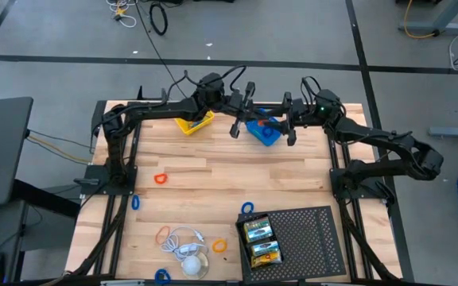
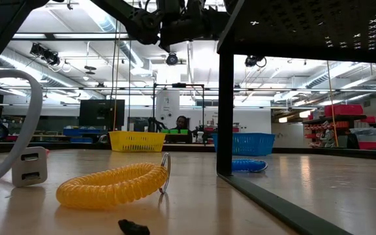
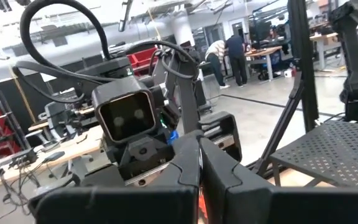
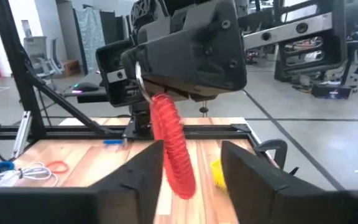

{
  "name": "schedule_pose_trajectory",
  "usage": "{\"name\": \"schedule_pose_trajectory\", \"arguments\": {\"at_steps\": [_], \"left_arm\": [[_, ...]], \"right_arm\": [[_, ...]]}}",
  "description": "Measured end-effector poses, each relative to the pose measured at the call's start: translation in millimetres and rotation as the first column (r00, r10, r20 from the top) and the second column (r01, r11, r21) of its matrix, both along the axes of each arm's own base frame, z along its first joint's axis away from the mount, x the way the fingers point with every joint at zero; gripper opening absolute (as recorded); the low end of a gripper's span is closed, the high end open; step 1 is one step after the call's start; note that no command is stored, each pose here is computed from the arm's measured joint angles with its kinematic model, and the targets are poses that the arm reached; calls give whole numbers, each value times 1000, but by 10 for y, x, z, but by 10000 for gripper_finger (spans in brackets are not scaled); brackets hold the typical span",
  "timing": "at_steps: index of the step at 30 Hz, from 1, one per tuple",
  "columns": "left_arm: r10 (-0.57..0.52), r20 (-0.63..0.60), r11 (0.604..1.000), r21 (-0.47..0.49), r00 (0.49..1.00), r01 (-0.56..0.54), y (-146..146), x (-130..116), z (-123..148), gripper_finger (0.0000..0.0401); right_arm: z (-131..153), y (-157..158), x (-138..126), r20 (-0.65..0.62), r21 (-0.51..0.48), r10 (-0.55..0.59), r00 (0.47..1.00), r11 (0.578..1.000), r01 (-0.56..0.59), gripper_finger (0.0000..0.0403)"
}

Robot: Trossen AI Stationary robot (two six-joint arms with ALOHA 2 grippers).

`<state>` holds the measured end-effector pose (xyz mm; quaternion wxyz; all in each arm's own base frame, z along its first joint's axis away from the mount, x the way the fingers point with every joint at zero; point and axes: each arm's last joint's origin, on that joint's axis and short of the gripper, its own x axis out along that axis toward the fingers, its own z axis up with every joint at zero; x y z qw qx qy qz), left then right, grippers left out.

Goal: Pick & Place Office Desk Supplies
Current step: Put the orange spring keychain into the blue basket

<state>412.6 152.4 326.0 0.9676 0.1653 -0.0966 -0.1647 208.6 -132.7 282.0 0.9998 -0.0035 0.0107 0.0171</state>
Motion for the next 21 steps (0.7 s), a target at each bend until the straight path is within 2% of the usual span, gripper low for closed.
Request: {"name": "schedule_pose_trajectory", "arguments": {"at_steps": [8, 12, 17, 21], "left_arm": [[-18, -7, 1000, -25, 1000, 18, -6, -2, 5, 2], [-30, -28, 997, -79, 999, 27, 5, -7, 4, 27], [-24, -62, 987, -160, 998, 14, 147, -99, 49, 87], [0, -74, 984, -179, 997, -13, 327, -202, 62, 140]], "right_arm": [[2, 15, 13, 3, -29, -6, 1000, 1000, 6, 21], [-5, 15, 12, -3, -24, -7, 1000, 1000, 7, 16], [-20, 15, 12, -17, -14, -7, 1000, 1000, 7, 13], [-21, 13, 12, -18, -12, -13, 1000, 1000, 13, 13]]}}
